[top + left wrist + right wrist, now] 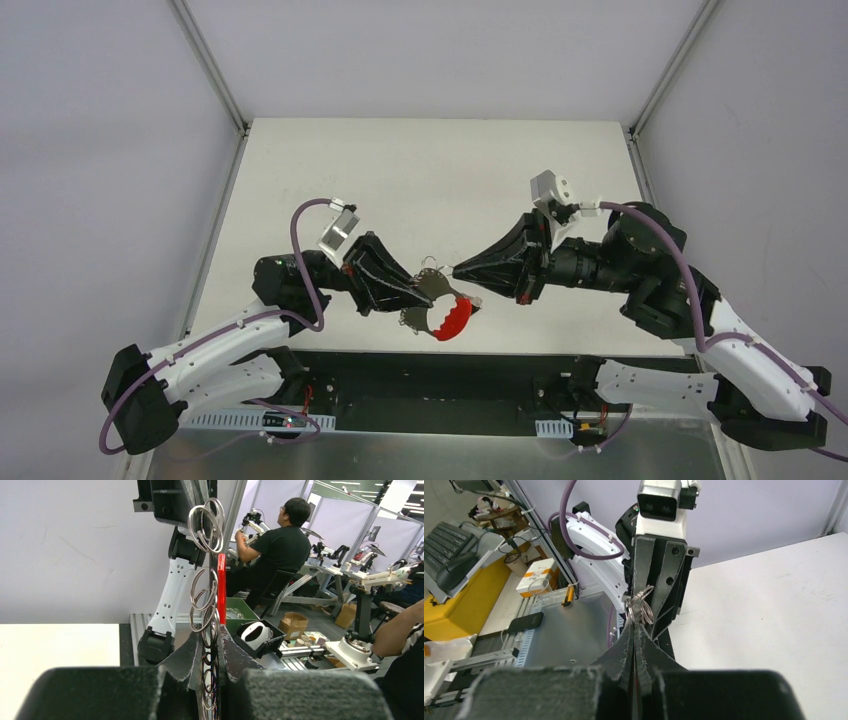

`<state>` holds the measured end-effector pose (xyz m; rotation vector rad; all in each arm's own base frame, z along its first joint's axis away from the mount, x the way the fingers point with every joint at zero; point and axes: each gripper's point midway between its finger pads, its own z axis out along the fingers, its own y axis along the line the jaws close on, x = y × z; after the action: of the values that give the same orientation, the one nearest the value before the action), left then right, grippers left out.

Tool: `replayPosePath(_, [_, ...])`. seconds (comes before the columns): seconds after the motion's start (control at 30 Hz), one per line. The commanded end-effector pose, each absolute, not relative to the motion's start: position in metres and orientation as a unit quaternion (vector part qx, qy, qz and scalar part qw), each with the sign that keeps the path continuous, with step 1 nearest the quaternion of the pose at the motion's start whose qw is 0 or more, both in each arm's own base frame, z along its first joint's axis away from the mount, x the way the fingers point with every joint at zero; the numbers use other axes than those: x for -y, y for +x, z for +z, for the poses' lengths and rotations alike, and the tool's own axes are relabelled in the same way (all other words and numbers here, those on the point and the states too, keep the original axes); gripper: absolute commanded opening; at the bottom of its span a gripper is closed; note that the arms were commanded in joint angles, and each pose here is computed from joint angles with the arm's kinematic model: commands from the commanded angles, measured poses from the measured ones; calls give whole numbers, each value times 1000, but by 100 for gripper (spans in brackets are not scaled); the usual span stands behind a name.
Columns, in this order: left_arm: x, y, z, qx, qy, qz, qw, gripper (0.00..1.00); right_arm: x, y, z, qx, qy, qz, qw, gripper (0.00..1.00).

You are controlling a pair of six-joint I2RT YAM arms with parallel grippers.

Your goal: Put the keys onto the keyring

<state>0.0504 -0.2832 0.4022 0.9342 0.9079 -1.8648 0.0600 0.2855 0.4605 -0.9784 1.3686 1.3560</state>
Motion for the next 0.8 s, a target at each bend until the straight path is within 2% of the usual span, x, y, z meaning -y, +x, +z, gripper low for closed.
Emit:
replayPosePath(0.0, [270, 39, 440, -300, 366, -757, 451, 0, -279, 52, 464, -512, -422, 556, 500, 0])
replayPosePath(0.07, [271, 40, 441, -299, 367, -757, 450, 0, -281, 46, 464, -491, -427, 573, 499, 3])
replayPosePath(0.13, [272, 41, 440, -300, 367, -757, 449, 0, -284, 41, 460, -484, -437, 582, 486, 24])
replayPosePath(0.17, [272, 41, 440, -300, 367, -757, 449, 0, -285, 41, 458, -485, -439, 582, 483, 32])
replayPosePath(0.27, [273, 43, 440, -305, 362, -756, 452, 0, -284, 49, 455, -498, -421, 572, 497, 44])
replayPosePath(0.5, [274, 66, 440, -349, 316, -730, 495, 0, -269, 76, 442, -539, -357, 536, 543, 49])
replayPosePath(0.77, [259, 114, 432, -428, 199, -669, 575, 0, -256, 131, 365, -647, -277, 422, 572, 49])
